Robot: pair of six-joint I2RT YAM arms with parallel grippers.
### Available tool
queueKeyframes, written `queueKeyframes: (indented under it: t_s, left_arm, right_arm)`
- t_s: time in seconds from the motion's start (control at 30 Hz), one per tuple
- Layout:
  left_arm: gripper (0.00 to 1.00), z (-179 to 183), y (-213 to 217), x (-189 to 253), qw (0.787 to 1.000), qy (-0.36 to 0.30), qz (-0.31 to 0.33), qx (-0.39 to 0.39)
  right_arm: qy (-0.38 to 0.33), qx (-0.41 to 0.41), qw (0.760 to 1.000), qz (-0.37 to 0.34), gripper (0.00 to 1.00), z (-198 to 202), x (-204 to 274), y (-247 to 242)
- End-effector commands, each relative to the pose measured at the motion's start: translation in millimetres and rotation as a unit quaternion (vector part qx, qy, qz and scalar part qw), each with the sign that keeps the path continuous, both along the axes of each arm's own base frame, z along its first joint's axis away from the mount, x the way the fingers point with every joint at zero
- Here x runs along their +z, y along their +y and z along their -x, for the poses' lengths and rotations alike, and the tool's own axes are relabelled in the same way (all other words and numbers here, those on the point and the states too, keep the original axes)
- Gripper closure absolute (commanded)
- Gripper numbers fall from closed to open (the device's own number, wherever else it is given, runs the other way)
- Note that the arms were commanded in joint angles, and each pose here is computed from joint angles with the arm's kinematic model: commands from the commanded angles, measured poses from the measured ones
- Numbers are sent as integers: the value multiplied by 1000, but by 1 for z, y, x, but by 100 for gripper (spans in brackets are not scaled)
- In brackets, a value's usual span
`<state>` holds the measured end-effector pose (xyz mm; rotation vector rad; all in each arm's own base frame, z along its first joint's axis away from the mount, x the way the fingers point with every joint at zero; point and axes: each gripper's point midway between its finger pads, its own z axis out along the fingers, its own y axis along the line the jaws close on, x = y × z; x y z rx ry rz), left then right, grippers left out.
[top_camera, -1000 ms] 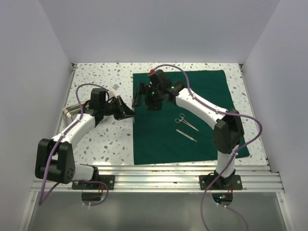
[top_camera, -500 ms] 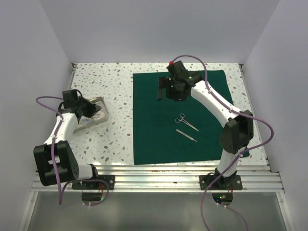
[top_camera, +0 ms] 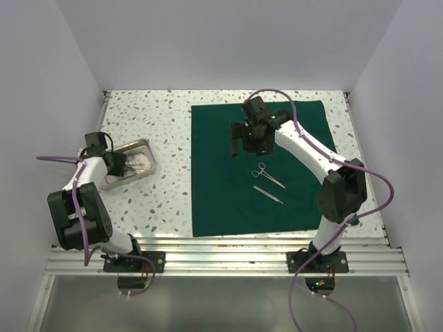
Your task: Prepare the surgical pack
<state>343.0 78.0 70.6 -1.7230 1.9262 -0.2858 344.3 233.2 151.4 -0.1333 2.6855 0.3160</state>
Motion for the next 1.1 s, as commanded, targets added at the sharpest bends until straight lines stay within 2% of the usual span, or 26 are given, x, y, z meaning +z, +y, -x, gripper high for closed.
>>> queueKeyframes:
  t_s: [0.0,0.17,0.23,0.3,0.37,0.43,0.5,0.53,0.6,0.63,0.73,0.77,0.8,0.87,0.9,1.0,1.07]
  left_arm:
    - [57,-10,18,5,999,4,-7,48]
    - [31,-15,20,5,999,13,-10,34]
    - [19,-15,19,7,1000,13,-15,24]
    - [17,-21,18,13,998,10,-45,-34]
    - [16,-20,13,11,991,37,-72,-103]
    - [16,-28,-2,17,981,34,-97,-167]
    - [14,-27,-21,20,961,33,-128,-243]
    - [12,-26,-28,24,950,28,-144,-276]
    - [11,-21,-47,22,936,15,-145,-321]
    - [1,-19,-57,31,929,-8,-141,-343]
    - [0,-12,-79,39,914,-66,-123,-382]
    - [1,-8,-83,37,911,-70,-117,-390]
    - [1,-6,-88,37,907,-73,-107,-400]
    - [1,0,-84,32,907,-49,-113,-403]
    - [1,0,-81,33,906,-38,-125,-401]
    - [1,0,-75,41,884,-6,-195,-425]
    - [1,4,-72,43,873,13,-211,-439]
  right_arm:
    - [-9,20,1000,3,1,4,10,-5]
    - [-5,32,999,26,1,2,5,-12]
    - [22,43,998,41,1,5,-3,-21]
    - [39,39,997,54,1,3,-13,-33]
    - [47,44,996,65,1,3,-19,-44]
    - [47,43,995,70,1,-2,-23,-57]
    - [55,37,995,76,1,-4,-31,-67]
    - [66,44,994,73,3,-2,-39,-68]
    - [73,47,994,64,15,-3,-46,-69]
    - [84,57,993,60,21,3,-51,-68]
    - [102,78,991,26,32,24,-57,-61]
    - [108,84,990,19,35,30,-61,-60]
    - [118,91,989,7,44,38,-63,-58]
    - [141,91,986,16,55,54,-77,-65]
    - [146,91,985,19,55,57,-81,-67]
    - [150,87,984,31,55,69,-91,-75]
    - [155,86,983,37,53,77,-96,-80]
